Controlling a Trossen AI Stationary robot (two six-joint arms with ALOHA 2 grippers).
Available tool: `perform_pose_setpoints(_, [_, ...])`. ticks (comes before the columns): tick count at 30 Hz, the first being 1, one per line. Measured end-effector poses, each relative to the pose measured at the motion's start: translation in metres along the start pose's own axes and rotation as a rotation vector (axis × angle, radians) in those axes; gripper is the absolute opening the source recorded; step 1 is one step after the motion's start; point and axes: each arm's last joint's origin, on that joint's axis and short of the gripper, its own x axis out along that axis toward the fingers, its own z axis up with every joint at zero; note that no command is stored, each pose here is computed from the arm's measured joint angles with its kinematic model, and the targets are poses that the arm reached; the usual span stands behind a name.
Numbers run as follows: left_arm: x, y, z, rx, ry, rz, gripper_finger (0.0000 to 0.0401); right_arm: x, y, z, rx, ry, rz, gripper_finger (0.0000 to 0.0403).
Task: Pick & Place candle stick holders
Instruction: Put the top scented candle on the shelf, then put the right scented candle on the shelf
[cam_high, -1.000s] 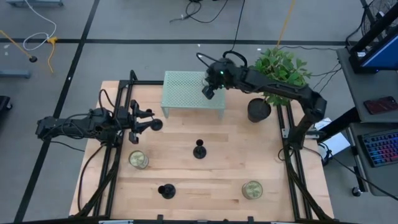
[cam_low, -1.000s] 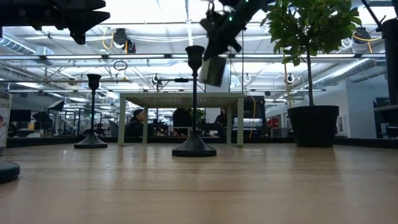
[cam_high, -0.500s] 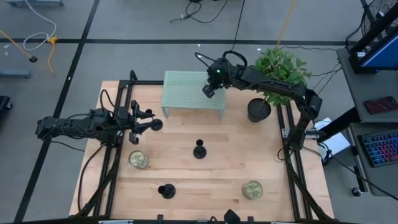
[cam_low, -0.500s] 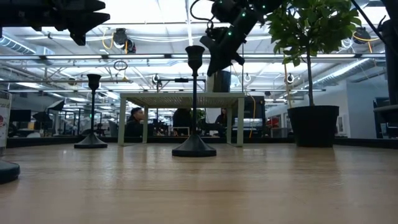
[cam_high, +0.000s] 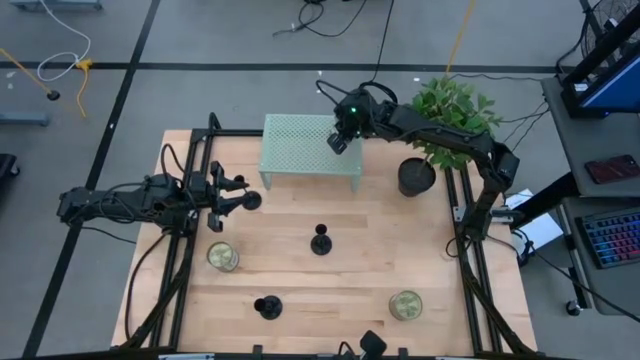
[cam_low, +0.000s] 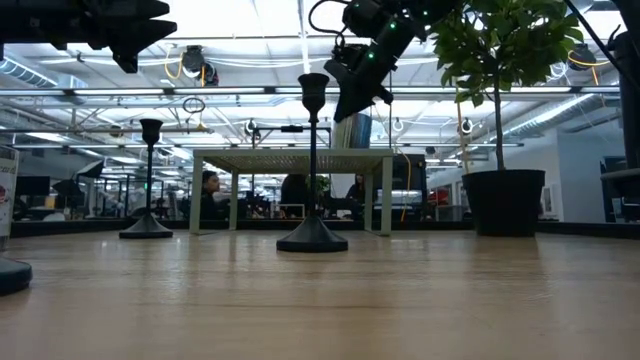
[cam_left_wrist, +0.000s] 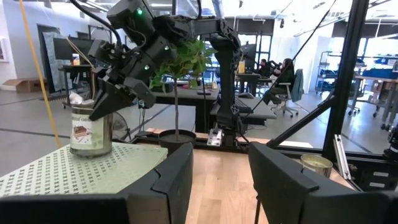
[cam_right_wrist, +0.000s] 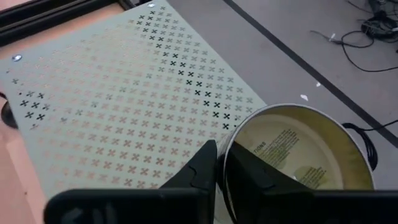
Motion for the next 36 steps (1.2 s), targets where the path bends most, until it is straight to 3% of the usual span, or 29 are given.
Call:
perform_pose_setpoints(10, [0.0, 0.0, 0.0, 0.0, 0.0, 0.0, 0.0161, 0.0, 0.0, 0.003, -0.009, -0.029, -0.002, 0.0107])
perform_pose_setpoints(18, [0.0, 0.0, -0.004, 0.0, 0.044, 0.002, 0.0161, -0.01, 0.017, 0.012, -0.137, -0.134, 0.034, 0.014])
perform_pose_setpoints(22, [0.0, 0.0, -0.004, 0.0, 0.047, -0.017, 0.0161, -0.023, 0.036, 0.01, -0.222, -0.141, 0.075, 0.0141])
perform_pose_setpoints(30, [0.0, -0.002, -0.005, -0.02, 0.049, -0.061, 0.0161, -0.058, 0.104, -0.007, -0.381, -0.133, 0.235, 0.0141])
perform_pose_setpoints(36, [0.0, -0.002, -0.005, -0.033, 0.05, -0.059, 0.0161, -0.083, 0.155, -0.043, -0.396, 0.034, 0.349, 0.0141])
